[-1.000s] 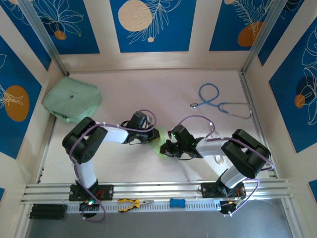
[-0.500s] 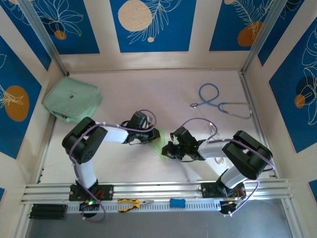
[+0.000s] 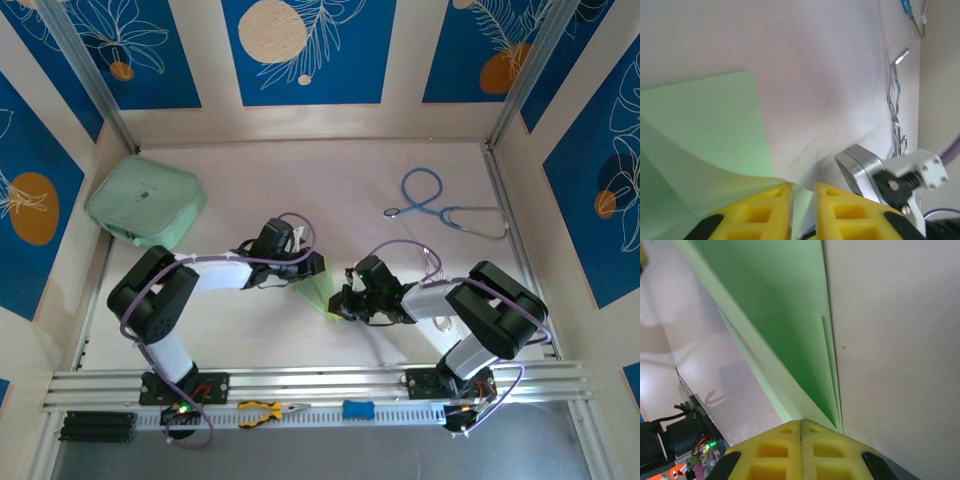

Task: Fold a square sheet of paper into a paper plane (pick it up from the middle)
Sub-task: Fourth fold the wing at the center of the table.

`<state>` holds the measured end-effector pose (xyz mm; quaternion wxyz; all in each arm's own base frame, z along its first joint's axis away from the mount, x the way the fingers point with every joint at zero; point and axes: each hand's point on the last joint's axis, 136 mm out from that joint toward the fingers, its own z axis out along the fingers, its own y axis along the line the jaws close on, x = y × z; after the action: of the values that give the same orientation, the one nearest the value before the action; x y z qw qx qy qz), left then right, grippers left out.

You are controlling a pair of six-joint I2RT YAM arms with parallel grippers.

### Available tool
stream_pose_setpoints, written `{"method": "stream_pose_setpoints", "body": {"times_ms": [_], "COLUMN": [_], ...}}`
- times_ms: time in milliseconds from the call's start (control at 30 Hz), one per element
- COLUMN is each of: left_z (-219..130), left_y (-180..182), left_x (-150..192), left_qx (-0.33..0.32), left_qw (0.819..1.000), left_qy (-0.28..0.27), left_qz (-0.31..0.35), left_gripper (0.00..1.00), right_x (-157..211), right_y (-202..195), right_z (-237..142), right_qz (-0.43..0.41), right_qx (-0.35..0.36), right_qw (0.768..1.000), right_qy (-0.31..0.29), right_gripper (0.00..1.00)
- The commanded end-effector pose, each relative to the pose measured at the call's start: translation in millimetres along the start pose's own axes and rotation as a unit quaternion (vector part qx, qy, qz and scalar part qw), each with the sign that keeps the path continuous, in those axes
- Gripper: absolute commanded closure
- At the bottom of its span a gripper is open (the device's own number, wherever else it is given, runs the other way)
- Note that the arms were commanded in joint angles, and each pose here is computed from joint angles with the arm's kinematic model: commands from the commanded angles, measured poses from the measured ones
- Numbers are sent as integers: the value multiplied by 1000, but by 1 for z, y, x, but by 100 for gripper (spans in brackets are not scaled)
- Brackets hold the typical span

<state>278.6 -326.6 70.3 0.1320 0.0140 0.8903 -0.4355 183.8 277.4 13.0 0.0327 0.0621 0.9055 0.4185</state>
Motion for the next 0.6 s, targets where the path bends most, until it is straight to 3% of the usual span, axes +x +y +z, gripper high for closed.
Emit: {"method": "stream_pose_setpoints", "body": {"times_ms": [0,267,567], "left_z": [-4,-2,9], "left_y": [4,10,12], "left_x": [25,47,48], "left_qx": [-10,-15,-13], "left_qw": [999,998,998], "left_qy": [33,53,66], "left_qz": [15,22,22], "left_gripper": [83,87,88], "right_x": [16,16,16], "right_y": [-41,-45,-45], "right_z": [2,0,1], "right_qz": [45,55,56], "right_qx": [67,68,68], "right_qw": [996,996,996], "right_qy": [24,19,22], "right_gripper": [97,97,97]}}
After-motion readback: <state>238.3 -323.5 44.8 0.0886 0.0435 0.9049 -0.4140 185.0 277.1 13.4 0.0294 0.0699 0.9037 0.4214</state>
